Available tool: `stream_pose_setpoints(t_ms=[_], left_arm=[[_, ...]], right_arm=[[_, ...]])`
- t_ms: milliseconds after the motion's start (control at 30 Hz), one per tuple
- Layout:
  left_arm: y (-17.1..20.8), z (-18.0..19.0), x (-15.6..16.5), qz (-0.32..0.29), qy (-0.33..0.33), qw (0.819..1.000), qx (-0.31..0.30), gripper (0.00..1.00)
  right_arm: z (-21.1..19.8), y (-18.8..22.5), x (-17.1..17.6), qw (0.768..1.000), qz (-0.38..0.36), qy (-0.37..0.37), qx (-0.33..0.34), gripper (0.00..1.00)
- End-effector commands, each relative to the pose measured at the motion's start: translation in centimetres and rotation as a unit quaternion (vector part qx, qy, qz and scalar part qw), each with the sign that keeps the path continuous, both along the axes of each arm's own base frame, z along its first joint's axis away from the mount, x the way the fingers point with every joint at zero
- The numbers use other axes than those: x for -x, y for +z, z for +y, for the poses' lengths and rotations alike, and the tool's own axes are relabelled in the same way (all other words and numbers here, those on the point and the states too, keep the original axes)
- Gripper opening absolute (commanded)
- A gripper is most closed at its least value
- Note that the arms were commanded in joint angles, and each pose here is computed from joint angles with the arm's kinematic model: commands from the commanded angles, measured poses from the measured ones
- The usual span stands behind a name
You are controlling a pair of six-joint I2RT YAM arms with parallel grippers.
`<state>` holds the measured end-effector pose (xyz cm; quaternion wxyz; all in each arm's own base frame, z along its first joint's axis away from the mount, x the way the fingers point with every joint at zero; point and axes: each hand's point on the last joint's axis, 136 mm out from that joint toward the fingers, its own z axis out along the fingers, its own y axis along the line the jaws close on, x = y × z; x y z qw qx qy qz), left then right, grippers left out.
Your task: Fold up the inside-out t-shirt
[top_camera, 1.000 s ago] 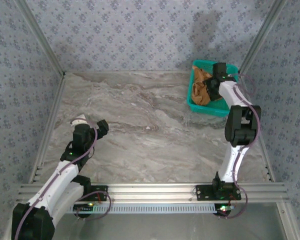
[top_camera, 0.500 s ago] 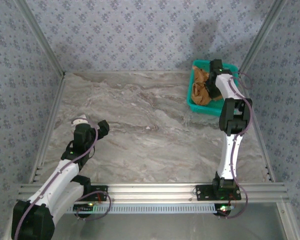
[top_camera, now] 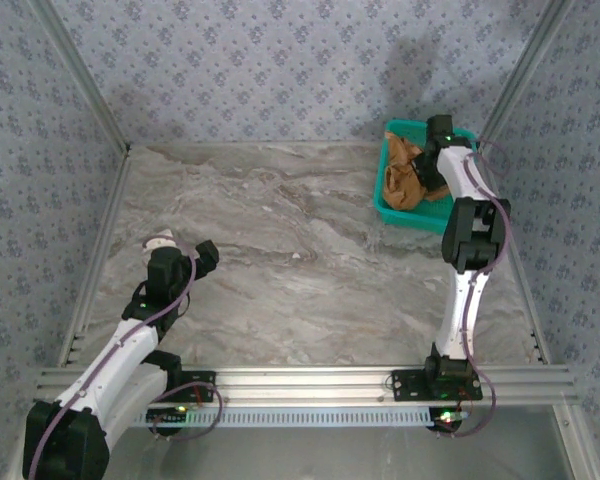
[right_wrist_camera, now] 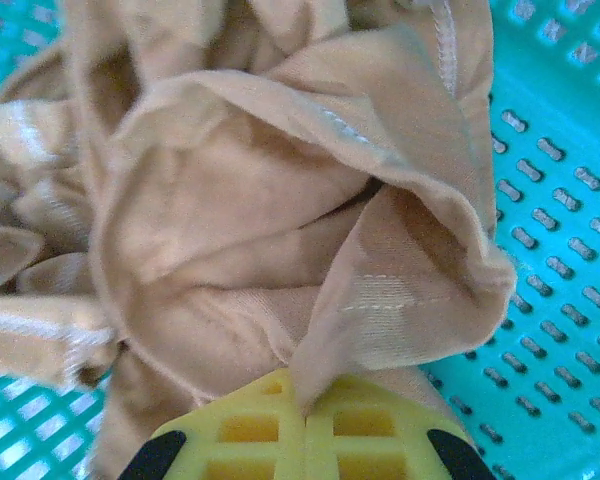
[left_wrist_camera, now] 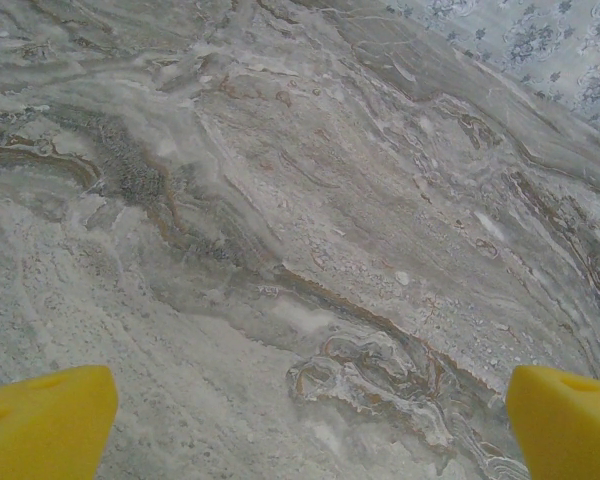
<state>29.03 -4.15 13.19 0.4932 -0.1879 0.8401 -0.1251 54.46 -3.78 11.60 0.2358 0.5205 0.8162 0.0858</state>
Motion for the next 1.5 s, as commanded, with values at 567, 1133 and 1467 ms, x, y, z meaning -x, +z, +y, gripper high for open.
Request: stream_pose_setpoints(t_ms=[567, 1133, 1467], left_arm=[[0.6, 1.1, -0.2, -0.013, 0.046, 0.999, 0.02, 1.0], [0.5, 0.2, -0.5, -0.012, 0.025, 0.999, 0.029, 1.0], [0.3, 0.5, -0.5, -0.015, 0.035, 0.999, 0.03, 1.0]], right_arm=[[7.6, 30.3, 6.3, 0.92, -0.35, 0.144, 0.102, 0.0], [23.3, 47.4, 16.0, 0.766, -0.528, 0.353, 0.1, 0.0], [31.4, 40.5, 15.8, 0.769, -0.479, 0.4, 0.141, 0.0]])
